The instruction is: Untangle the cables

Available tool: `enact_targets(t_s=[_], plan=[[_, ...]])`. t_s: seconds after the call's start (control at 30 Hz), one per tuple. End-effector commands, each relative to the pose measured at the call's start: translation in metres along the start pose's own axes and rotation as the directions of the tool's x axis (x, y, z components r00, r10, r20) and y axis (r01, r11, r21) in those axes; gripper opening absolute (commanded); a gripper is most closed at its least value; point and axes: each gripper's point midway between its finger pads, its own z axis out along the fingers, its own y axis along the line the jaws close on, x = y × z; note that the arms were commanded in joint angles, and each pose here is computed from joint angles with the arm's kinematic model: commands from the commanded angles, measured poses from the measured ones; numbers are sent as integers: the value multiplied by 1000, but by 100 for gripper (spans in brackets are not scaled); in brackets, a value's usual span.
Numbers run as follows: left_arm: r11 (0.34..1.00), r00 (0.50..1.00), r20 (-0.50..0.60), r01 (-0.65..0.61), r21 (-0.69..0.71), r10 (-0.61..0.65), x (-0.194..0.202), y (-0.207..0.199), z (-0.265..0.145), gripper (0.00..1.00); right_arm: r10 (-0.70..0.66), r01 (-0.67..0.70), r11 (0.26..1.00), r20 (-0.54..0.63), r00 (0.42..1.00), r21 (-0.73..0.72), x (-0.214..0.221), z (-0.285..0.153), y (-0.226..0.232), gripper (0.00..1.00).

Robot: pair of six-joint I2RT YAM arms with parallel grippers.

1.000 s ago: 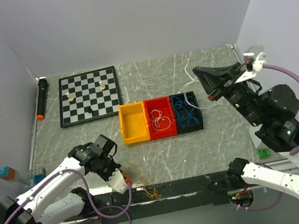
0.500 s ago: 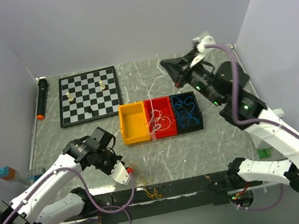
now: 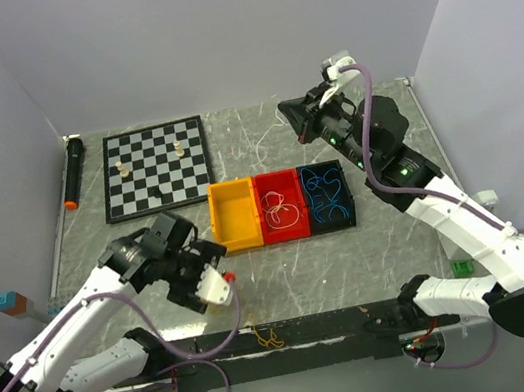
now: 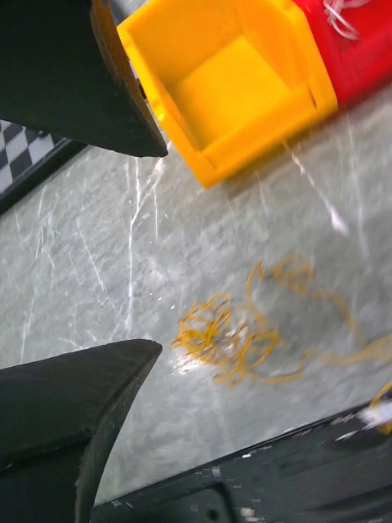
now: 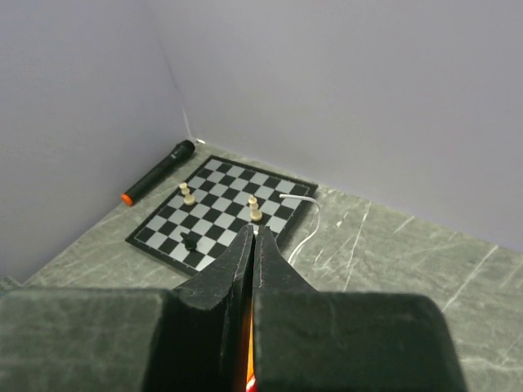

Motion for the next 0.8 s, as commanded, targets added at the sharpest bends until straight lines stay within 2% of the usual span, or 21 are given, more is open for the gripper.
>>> enact_targets(t_s=[0.0,0.1,0.23,0.33,0.5,0.63,0.77], plan=[[978,977,78,204,-44,-200,-19,27,-10,97,23,-23,1000,14,1000,-13,4,8,-3,0],[943,950,110,306,-128,-293,-24,54,-20,97,16,-16,1000,-7,1000,-2,13,12,-6,0],[863,901,120,435,-258,-418,-18,85,-30,97,20,-19,1000,-10,1000,10,17,14,-11,0],[788,845,63,519,-331,-531,1,97,-29,97,24,-24,1000,-19,1000,5,20,17,-10,0],[727,744,-88,610,-314,-662,26,91,-16,96,27,-26,1000,-38,999,10,30,20,-13,0],[722,722,-121,636,-272,-682,25,92,-14,97,32,-31,999,-61,998,22,42,23,-19,0],[674,728,-42,610,-417,-685,26,119,-33,97,33,-29,999,-93,995,43,61,25,-28,0]])
